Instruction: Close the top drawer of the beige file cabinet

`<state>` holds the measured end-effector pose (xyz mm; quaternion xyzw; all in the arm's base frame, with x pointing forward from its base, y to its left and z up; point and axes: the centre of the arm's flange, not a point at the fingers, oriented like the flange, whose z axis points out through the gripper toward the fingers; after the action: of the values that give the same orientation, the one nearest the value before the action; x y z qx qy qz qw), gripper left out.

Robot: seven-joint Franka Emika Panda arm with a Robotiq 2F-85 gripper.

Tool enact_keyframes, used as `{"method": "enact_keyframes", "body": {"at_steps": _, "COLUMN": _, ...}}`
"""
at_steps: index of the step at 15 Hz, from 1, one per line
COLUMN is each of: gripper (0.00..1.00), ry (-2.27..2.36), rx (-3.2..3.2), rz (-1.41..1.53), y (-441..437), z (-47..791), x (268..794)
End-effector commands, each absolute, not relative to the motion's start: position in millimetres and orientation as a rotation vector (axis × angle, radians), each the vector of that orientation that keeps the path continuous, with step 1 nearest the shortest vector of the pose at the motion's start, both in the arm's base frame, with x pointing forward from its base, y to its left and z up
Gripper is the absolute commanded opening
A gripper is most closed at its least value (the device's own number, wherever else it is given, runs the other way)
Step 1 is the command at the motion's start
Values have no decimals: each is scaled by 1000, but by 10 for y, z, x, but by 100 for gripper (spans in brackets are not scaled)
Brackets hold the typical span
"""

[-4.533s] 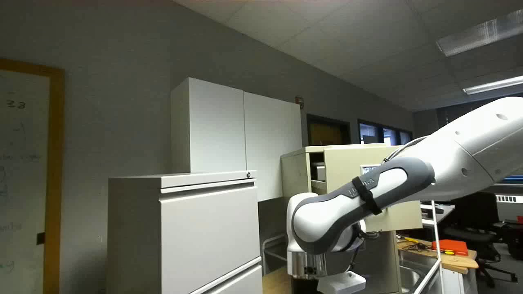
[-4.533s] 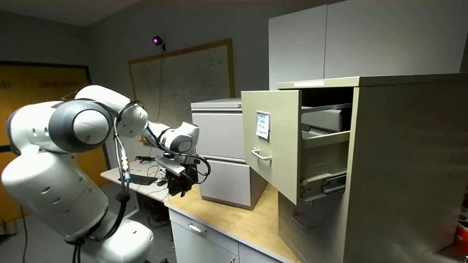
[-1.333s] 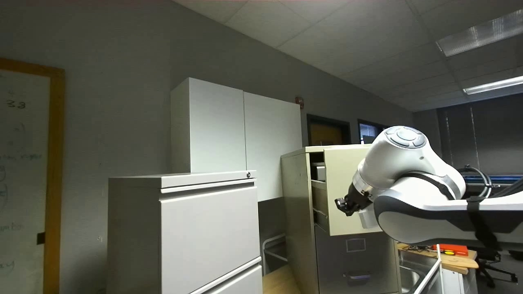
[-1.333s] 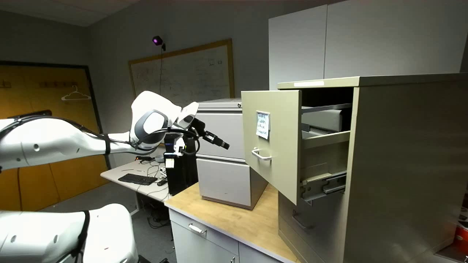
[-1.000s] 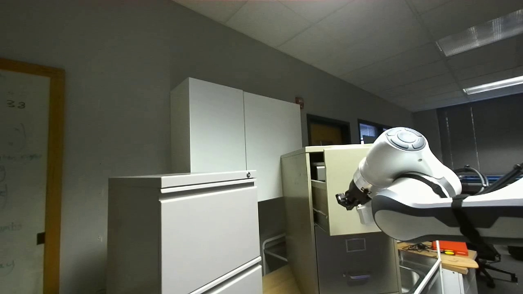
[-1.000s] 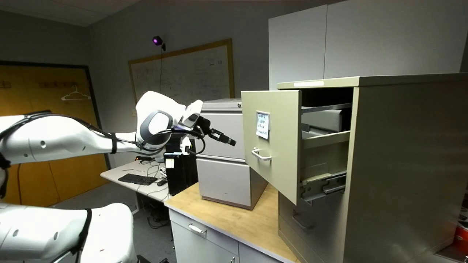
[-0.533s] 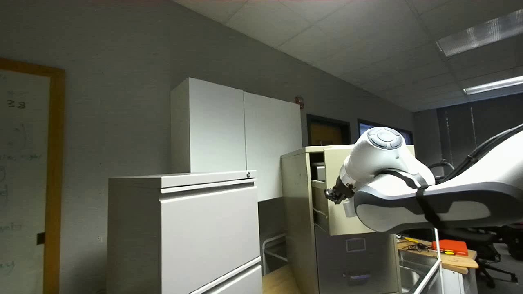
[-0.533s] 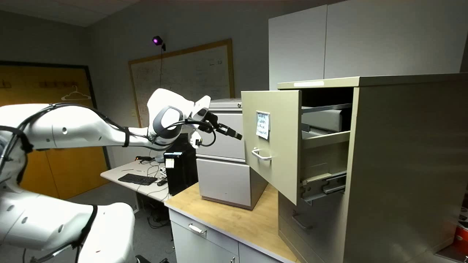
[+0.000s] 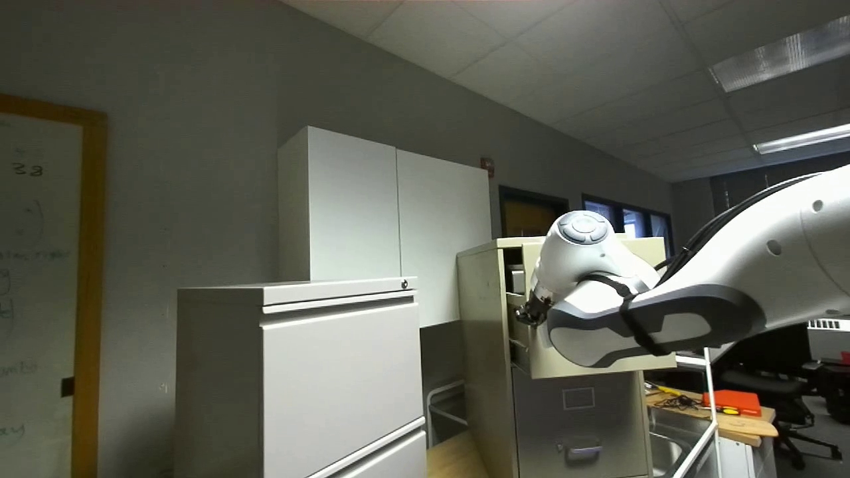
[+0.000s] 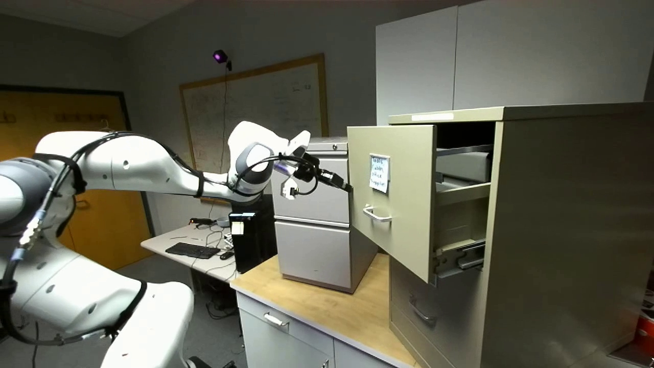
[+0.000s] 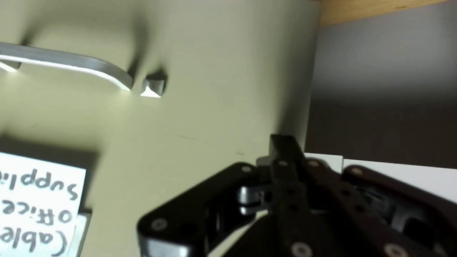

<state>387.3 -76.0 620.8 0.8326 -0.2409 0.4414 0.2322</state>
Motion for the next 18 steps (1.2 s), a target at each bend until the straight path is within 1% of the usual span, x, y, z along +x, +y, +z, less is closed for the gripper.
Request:
{"method": "enact_keyframes", "body": {"at_steps": 1, "gripper": 0, "ry": -690, "rx": 2249, "rz": 1159, "y": -1096, "z": 6201, "x": 4405}}
{"method": "enact_keyframes", "body": {"at_steps": 7, "gripper": 0, "ry": -678, "rx": 2281, "rz": 1104, "y": -1245, "z": 6115, "x": 4848}}
{"method": "enact_keyframes", "body": {"at_steps": 18, "gripper": 0, "ry": -736, "rx": 2346, "rz": 1030, "y": -1622, "z": 6114, "x": 5423}}
